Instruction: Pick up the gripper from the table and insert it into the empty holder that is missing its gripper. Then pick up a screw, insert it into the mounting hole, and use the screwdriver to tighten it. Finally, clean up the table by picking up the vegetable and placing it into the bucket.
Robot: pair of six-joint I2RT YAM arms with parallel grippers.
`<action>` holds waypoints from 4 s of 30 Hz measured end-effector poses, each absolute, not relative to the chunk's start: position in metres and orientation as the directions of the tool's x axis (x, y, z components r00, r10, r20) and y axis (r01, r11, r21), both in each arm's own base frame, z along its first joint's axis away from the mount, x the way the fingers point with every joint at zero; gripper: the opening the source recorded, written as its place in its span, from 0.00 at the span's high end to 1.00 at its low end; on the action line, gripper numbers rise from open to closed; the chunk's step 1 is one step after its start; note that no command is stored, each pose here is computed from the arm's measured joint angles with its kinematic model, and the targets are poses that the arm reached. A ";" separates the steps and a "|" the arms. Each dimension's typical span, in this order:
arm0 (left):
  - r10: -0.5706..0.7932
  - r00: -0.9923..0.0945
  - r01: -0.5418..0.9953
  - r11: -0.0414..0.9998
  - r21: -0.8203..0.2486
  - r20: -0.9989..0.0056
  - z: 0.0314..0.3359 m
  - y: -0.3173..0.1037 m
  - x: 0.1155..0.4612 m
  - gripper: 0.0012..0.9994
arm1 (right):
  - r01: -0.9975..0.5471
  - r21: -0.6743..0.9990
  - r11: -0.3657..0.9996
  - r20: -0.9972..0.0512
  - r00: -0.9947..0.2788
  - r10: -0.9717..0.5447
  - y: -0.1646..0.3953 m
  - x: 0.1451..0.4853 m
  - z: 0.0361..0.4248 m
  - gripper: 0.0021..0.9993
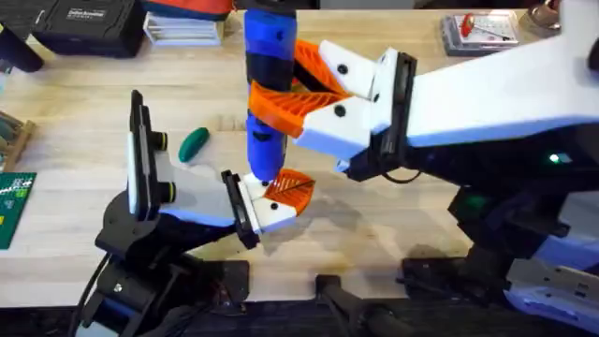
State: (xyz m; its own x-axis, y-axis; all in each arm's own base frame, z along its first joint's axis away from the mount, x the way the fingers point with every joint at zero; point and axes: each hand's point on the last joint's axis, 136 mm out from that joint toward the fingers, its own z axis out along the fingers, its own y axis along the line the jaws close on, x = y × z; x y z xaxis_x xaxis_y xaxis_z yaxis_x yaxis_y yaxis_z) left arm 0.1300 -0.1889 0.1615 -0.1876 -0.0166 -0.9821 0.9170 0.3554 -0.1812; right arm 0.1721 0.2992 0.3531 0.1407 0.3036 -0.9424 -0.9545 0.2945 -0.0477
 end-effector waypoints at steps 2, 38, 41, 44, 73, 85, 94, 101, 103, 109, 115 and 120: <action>-0.017 -0.188 0.917 0.356 -0.181 -0.982 0.161 -0.189 0.130 1.00 | -0.954 -0.062 0.295 -0.925 0.165 0.342 0.296 0.170 0.363 0.98; -0.017 -0.188 0.917 0.356 -0.181 -0.982 0.161 -0.189 0.130 1.00 | -0.466 -0.803 0.371 -0.454 0.075 -0.888 0.114 0.387 0.212 0.98; -0.017 -0.188 0.917 0.356 -0.181 -0.982 0.161 -0.189 0.130 1.00 | -0.510 -0.814 0.279 -0.330 0.011 -0.944 0.093 0.401 0.172 0.98; -0.017 -0.188 0.917 0.356 -0.181 -0.982 0.161 -0.189 0.130 1.00 | -0.564 -0.793 0.231 -0.257 -0.035 -0.966 0.077 0.408 0.137 0.98; -0.017 -0.188 0.917 0.355 -0.181 -0.982 0.161 -0.189 0.130 1.00 | -0.640 -0.540 0.547 -0.363 -0.409 -0.837 0.047 0.377 0.081 0.01; -0.015 -0.184 0.918 0.356 -0.177 -0.983 0.161 -0.189 0.130 0.26 | -0.543 -0.425 0.724 -0.510 -0.517 -0.687 0.053 0.293 0.155 0.01; -0.016 -0.184 0.917 0.357 -0.178 -0.983 0.162 -0.189 0.130 0.01 | -0.539 -0.264 0.800 -0.598 -0.559 -0.574 0.082 0.223 0.174 0.01; -0.019 -0.179 0.912 0.372 -0.174 -0.984 0.163 -0.188 0.133 0.01 | -0.490 -0.150 0.859 -0.637 -0.616 -0.463 0.091 0.205 0.177 0.01; -0.018 -0.190 0.896 0.405 -0.181 -0.982 0.164 -0.185 0.137 0.01 | -0.481 -0.133 0.867 -0.639 -0.627 -0.446 0.093 0.204 0.176 0.01; -0.005 -0.243 0.773 0.603 -0.197 -0.970 0.184 -0.160 0.156 0.01 | -0.463 -0.108 0.880 -0.645 -0.641 -0.416 0.094 0.204 0.177 0.01; 0.037 -0.356 0.586 0.787 -0.192 -0.934 0.195 -0.128 0.181 0.01 | -0.457 -0.104 0.883 -0.672 -0.623 -0.401 0.098 0.209 0.182 0.01; 0.111 -0.551 0.402 0.904 -0.147 -0.827 0.181 -0.101 0.199 0.01 | -0.454 -0.102 0.885 -0.679 -0.619 -0.395 0.098 0.211 0.184 0.01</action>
